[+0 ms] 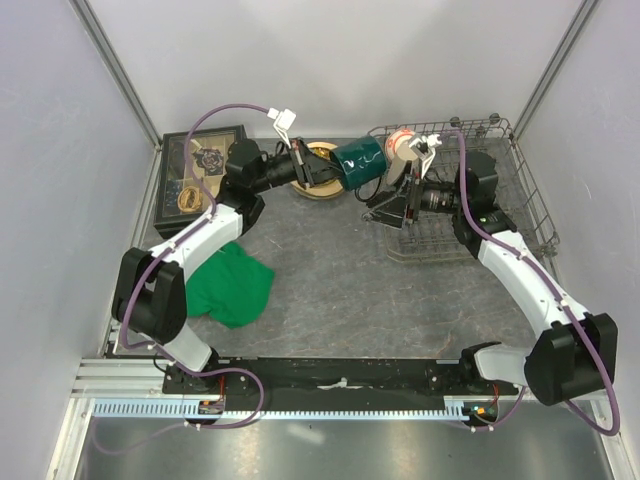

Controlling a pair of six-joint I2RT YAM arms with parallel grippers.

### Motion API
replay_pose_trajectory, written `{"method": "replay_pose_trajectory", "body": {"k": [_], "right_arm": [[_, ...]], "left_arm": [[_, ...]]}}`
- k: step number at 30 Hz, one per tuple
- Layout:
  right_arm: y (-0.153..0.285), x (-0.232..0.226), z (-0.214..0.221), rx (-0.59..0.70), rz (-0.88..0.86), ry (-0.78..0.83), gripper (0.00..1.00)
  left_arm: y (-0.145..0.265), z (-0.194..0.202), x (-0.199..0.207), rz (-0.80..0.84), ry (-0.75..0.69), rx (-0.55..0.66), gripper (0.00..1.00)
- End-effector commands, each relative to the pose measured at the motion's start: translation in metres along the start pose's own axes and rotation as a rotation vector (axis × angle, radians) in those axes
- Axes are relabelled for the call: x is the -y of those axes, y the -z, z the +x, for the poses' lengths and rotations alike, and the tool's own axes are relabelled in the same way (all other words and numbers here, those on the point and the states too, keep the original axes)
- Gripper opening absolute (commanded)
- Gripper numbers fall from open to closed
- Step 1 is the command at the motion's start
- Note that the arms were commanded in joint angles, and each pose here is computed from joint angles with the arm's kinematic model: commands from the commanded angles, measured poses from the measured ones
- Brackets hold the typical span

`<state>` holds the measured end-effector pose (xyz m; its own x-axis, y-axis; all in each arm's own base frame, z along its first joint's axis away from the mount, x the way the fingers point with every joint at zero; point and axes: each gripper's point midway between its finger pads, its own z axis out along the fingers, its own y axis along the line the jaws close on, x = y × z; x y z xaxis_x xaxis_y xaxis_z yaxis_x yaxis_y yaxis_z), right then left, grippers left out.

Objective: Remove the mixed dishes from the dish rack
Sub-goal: Place the cup at the center of the board.

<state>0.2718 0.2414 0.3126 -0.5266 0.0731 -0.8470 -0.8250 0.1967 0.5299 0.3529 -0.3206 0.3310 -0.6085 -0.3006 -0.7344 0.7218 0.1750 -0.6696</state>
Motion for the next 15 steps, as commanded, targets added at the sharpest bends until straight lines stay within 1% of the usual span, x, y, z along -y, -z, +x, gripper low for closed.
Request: {"method": "replay_pose_trajectory", "body": {"k": [1,4,6,7,8,10,15], "right_arm": [[0.005,-0.01,-0.004,0.003,0.01,0.106,0.77],[0.007,0.0,-0.002,-0.006,0.071,0.14,0.79],[0.01,0.006,0.003,-0.026,0.112,0.136,0.79],[0.012,0.009,0.001,-0.023,0.142,0.173,0.8],[0.014,0.012,0.002,-0.031,0.166,0.169,0.8],[0.017,0.013,-0.002,-0.027,0.198,0.217,0.8],[0.027,0.023,-0.008,-0.013,0.309,0.273,0.81]], "left_arm": [[0.014,-0.041,0.01,-0.021,-0.121,0.097,0.02],[0.021,-0.049,-0.008,-0.096,-0.135,0.089,0.02],[0.027,-0.055,-0.02,-0.14,-0.171,0.09,0.02],[0.029,-0.055,-0.026,-0.169,-0.159,0.068,0.01],[0.033,-0.057,-0.036,-0.199,-0.195,0.057,0.02],[0.036,-0.055,-0.056,-0.272,-0.207,0.004,0.01],[0.05,-0.039,-0.106,-0.423,-0.206,-0.11,0.02]]}}
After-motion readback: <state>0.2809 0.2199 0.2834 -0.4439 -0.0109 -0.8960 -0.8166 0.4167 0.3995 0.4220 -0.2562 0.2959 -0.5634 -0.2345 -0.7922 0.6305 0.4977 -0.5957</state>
